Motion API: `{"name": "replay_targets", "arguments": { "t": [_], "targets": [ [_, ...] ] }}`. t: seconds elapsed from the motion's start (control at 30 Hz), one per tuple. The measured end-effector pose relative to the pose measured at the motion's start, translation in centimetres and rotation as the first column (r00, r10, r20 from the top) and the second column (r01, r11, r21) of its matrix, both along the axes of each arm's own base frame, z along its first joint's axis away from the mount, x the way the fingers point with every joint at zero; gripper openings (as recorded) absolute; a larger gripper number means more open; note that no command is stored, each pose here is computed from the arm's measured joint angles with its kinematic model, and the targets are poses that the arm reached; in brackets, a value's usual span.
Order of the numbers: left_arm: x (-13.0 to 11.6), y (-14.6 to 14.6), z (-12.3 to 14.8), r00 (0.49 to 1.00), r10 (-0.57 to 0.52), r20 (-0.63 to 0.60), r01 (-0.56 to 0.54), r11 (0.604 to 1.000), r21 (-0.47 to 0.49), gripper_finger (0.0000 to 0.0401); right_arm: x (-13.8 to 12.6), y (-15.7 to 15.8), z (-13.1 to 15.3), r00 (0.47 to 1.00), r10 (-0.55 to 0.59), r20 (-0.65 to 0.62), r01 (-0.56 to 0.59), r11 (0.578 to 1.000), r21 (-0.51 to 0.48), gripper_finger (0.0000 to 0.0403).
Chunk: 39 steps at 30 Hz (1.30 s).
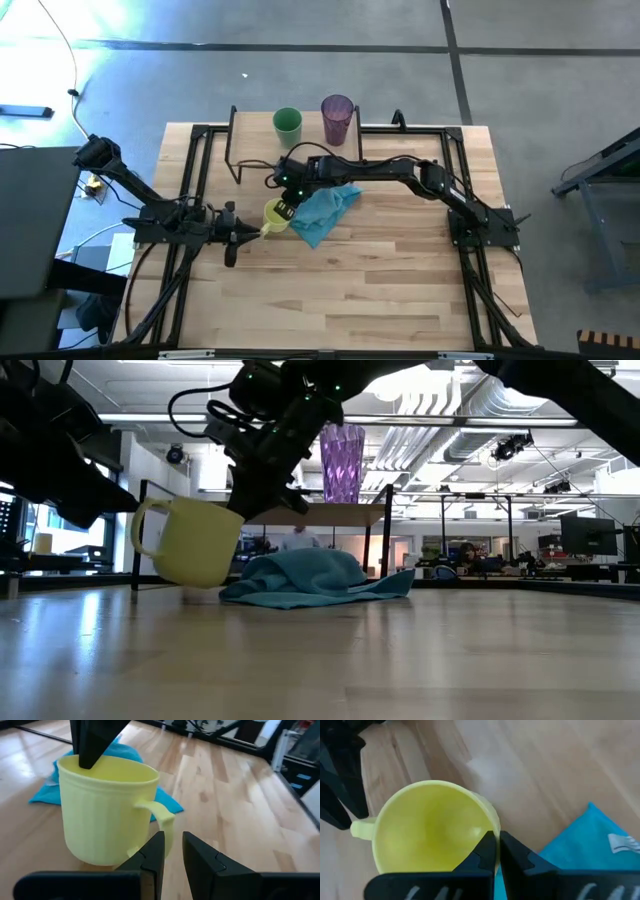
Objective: Stack small to large cups/mugs on shelf
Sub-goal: Put the yellow mug on the shelf
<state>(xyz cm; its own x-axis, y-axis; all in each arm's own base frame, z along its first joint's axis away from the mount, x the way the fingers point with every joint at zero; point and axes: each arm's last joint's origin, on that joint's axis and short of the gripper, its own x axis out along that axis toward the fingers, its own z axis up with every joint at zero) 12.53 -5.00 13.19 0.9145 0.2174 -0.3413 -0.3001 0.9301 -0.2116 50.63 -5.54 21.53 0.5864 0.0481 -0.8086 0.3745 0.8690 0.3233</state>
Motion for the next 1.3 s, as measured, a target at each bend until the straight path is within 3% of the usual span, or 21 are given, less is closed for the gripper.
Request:
{"name": "replay_targets", "arguments": {
  "t": [1.13, 1.3],
  "targets": [
    [-0.2, 0.6, -0.6, 0.984, 0.177, -0.013, -0.174, 0.976, 0.130, 0.0058, 0.2, -1.0, 0.3, 0.998, -0.044, 0.042, 0.042, 0.999, 0.033, 0.0000],
    [-0.2, 0.6, -0.6, 0.982, 0.187, -0.008, -0.185, 0.975, 0.121, 0.0036, 0.3, -0.7, 0.3, 0.999, -0.022, 0.048, 0.021, 0.999, 0.036, 0.0000]
  ]
}}
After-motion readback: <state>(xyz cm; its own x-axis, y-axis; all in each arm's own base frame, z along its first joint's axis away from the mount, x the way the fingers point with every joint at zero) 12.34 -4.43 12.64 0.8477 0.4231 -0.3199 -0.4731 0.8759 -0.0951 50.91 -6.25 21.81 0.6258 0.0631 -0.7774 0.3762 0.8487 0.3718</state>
